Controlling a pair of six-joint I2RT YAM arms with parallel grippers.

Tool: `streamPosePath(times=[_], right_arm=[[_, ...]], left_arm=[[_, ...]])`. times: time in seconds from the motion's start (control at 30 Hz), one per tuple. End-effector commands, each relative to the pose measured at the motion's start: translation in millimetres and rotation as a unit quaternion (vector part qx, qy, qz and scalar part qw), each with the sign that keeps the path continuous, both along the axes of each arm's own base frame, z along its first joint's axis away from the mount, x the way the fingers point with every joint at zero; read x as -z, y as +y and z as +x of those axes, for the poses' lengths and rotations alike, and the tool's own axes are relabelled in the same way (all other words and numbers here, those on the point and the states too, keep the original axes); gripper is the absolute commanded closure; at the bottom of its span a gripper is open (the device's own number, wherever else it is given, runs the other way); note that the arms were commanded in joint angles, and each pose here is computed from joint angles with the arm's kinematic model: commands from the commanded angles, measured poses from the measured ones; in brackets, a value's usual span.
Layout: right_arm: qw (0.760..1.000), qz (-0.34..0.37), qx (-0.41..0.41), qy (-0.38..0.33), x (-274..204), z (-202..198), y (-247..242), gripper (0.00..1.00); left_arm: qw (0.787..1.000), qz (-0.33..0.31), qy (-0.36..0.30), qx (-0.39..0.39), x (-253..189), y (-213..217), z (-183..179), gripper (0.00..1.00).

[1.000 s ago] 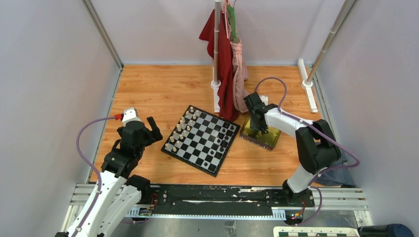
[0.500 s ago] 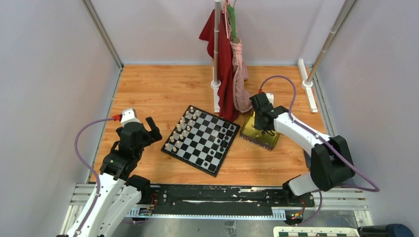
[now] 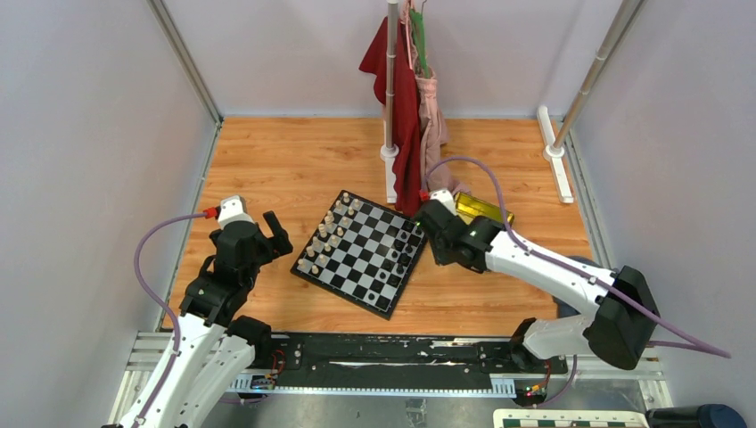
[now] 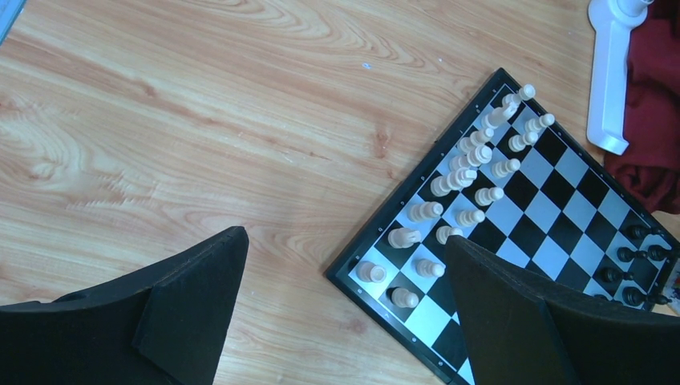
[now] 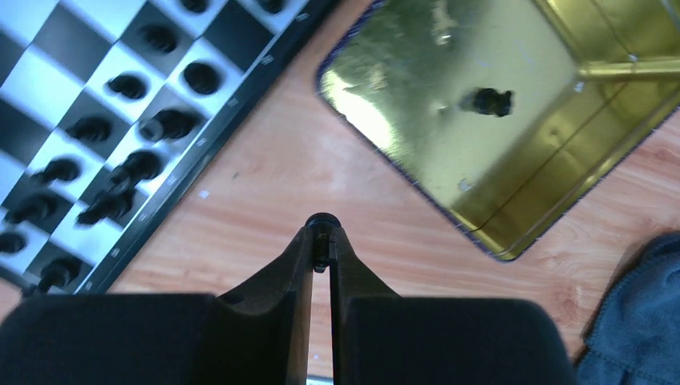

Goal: Set up the chess pieces on the board
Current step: Place the chess piece on the chessboard.

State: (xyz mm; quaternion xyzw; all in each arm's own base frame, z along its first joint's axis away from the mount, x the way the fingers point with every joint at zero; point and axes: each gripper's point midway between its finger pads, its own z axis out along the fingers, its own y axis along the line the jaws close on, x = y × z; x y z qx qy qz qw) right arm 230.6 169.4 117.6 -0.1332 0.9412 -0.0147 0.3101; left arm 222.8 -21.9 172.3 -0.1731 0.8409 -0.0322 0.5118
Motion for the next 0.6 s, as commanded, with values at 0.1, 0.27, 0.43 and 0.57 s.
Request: streamPosePath(times=[0.1, 0.27, 0.43, 0.57], right_arm=[[0.996, -0.032, -0.080, 0.007, -9.0, -47.3, 36.4, 1.00], [0.989, -0.035, -0.146, 0.012, -2.4, -69.9, 70.4, 1.00], [0.981, -0.031, -0.191, 0.024, 6.9, -83.4, 95.3, 1.00], [0.976, -0.021, -0.214, 0.029, 9.5, -87.1, 107.7, 1.00]], left_arm=[[1.000, 0.000, -0.007, 0.005, -0.6, -2.4, 0.8, 0.00], [1.000, -0.001, -0.009, 0.007, -1.3, -3.2, 0.2, 0.00], [1.000, -0.001, -0.009, 0.008, -1.5, -3.9, -0.7, 0.00], [1.000, 0.001, -0.010, 0.008, -2.3, -4.1, -0.9, 0.00]])
